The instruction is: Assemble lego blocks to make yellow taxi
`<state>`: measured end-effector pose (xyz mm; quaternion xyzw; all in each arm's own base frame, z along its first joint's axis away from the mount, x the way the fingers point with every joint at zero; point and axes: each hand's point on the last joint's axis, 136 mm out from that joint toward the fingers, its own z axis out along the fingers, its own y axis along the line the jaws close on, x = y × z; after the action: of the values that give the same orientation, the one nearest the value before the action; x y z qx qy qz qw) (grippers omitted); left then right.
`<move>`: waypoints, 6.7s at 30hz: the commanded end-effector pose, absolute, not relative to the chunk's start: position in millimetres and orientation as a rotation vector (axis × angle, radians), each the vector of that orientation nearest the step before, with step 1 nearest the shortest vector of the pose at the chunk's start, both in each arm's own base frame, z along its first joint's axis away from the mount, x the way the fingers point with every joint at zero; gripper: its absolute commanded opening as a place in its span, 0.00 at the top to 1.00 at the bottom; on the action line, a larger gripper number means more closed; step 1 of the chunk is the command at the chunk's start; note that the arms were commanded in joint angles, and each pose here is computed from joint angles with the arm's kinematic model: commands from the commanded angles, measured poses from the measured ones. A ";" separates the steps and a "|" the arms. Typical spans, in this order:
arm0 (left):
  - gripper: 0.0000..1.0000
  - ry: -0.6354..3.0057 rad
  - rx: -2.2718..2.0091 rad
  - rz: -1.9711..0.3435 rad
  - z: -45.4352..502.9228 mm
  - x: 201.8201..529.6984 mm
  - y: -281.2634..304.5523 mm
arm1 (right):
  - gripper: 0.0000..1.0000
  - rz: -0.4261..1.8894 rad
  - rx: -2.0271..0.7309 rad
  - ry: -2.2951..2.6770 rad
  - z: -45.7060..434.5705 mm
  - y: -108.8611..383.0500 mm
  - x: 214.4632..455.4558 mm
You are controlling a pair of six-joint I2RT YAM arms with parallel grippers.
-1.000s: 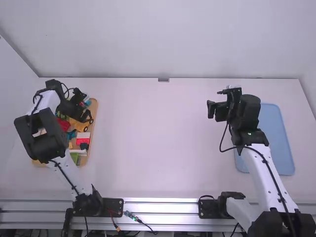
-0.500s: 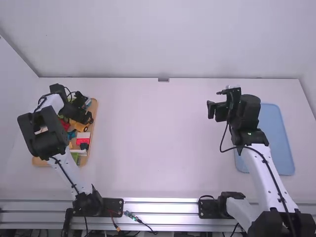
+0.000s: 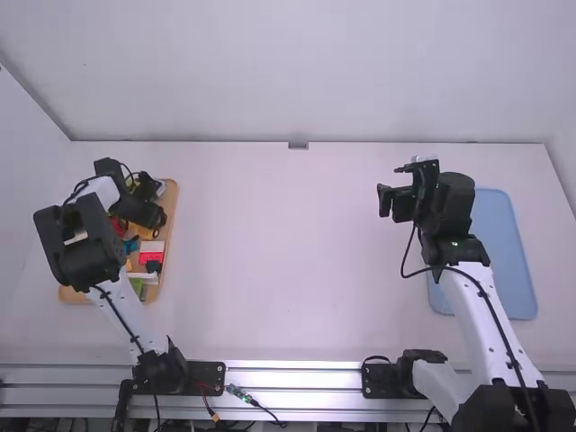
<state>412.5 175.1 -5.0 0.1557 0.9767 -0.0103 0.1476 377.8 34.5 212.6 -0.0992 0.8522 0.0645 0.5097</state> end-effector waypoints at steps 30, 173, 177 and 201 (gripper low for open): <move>0.98 2.629 0.749 0.053 92.4 454.8 -1.9 | 0.01 0.178 -0.207 2.011 231.1 34.3 385.6; 0.20 2.836 -0.152 0.094 -6.7 256.3 290.7 | 0.01 0.232 -0.394 1.841 263.4 76.2 390.8; 0.23 2.807 -0.165 0.080 -11.2 258.2 288.1 | 0.01 0.216 -0.416 1.842 261.7 76.0 390.3; 0.89 2.779 -0.285 0.072 0.8 264.5 295.9 | 0.01 0.211 -0.393 1.869 256.7 66.4 390.0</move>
<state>257.9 288.7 -6.1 -0.0825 0.9838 0.0248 0.1572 385.0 65.1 241.4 -0.1652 0.8062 0.0887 0.5611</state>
